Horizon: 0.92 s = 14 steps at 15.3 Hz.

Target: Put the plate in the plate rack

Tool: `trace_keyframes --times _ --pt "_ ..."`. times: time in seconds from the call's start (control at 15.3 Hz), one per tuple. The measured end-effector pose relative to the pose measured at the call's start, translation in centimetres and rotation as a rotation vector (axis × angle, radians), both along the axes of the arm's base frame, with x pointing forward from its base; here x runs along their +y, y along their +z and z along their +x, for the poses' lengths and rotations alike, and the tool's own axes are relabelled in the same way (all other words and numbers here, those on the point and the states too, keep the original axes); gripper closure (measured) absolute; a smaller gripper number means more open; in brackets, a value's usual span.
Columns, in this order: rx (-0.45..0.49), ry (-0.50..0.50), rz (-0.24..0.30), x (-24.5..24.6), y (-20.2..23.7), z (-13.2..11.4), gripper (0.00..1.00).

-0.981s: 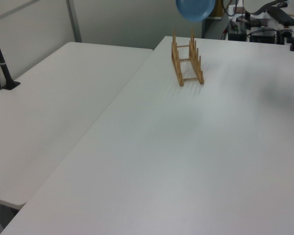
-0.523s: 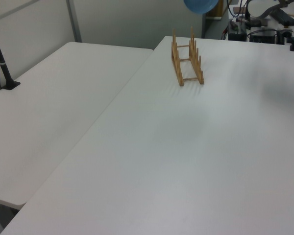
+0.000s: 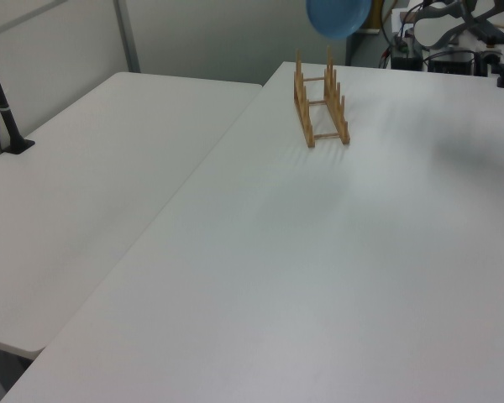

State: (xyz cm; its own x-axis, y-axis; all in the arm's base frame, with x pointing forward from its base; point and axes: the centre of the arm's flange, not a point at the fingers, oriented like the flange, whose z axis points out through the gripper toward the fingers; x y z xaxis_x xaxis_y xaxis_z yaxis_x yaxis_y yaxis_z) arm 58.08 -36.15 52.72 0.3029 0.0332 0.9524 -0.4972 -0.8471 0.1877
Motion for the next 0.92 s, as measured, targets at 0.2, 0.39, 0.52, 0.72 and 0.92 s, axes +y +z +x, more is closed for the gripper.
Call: trace_keyframes --times 0.2,0.39,0.52,0.72,0.92 --pt "-0.002 0.009 0.005 0.5 -0.6 1.1 0.95" --pt "0.008 0.024 0.014 1.4 -1.6 2.0 0.95" --pt "0.012 0.031 0.022 2.0 -2.1 2.5 0.95" --pt "0.023 0.044 0.027 2.7 -3.0 3.2 0.95" --pt "0.040 0.050 0.033 3.0 -4.2 3.7 0.95"
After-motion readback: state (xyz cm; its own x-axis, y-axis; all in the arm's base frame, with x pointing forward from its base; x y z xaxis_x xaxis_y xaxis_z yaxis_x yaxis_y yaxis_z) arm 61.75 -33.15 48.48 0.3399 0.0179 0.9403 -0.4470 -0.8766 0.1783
